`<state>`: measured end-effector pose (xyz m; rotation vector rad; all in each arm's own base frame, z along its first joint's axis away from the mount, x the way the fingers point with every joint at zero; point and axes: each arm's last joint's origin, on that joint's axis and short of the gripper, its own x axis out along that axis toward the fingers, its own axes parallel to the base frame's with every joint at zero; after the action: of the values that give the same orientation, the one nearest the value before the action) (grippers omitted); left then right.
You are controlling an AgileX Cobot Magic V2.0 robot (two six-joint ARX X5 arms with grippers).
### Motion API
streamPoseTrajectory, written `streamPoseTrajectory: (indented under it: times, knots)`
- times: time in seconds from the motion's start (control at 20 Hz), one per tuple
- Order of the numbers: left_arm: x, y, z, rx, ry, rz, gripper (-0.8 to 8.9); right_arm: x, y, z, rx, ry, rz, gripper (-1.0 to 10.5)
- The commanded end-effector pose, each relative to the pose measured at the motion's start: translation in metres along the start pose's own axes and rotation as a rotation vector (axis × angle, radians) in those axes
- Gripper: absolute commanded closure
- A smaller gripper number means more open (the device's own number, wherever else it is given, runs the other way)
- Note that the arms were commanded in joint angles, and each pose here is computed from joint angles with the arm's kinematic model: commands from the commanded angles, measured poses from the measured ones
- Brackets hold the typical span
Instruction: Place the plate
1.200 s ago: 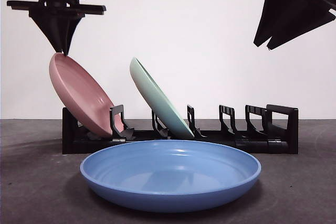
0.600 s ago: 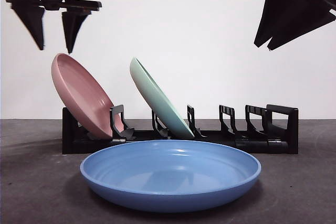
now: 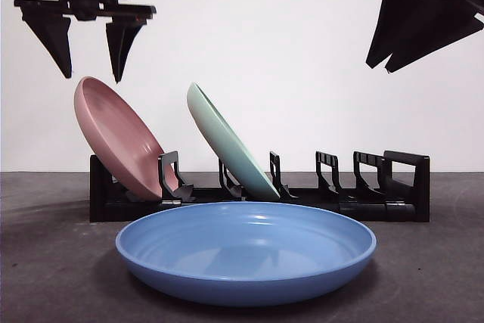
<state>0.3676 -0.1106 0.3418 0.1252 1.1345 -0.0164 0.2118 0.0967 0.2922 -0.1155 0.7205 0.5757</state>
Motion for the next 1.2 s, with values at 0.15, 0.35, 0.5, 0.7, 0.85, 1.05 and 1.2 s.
streamPoseTrajectory:
  times: [0.15, 0.35, 0.5, 0.7, 0.85, 1.05, 1.2]
  knots:
    - [0.016, -0.006, 0.006, 0.013, 0.025, -0.002, 4.86, 0.000, 0.001, 0.002, 0.007, 0.000, 0.003, 7.9]
    - [0.016, -0.006, 0.006, 0.010, 0.026, -0.002, 6.98, 0.000, 0.001, 0.001, 0.009, 0.014, 0.003, 7.9]
    - [0.016, -0.006, 0.006, 0.010, 0.025, -0.002, 7.07, 0.000, 0.001, 0.001, 0.009, 0.014, 0.004, 7.9]
    - [0.016, -0.006, 0.006, 0.013, 0.032, 0.000, 7.98, 0.000, 0.001, 0.001, 0.009, 0.014, 0.004, 7.9]
    - [0.015, -0.005, 0.005, 0.015, 0.042, 0.014, 7.98, 0.000, 0.001, 0.001, 0.007, 0.014, 0.004, 7.9]
    - [0.011, -0.004, 0.005, 0.015, 0.034, 0.036, 7.98, 0.000, 0.001, 0.001, 0.007, 0.015, 0.004, 7.9]
    - [0.000, -0.003, 0.007, 0.016, 0.007, 0.063, 7.98, 0.000, 0.001, 0.000, 0.008, 0.019, 0.004, 7.9]
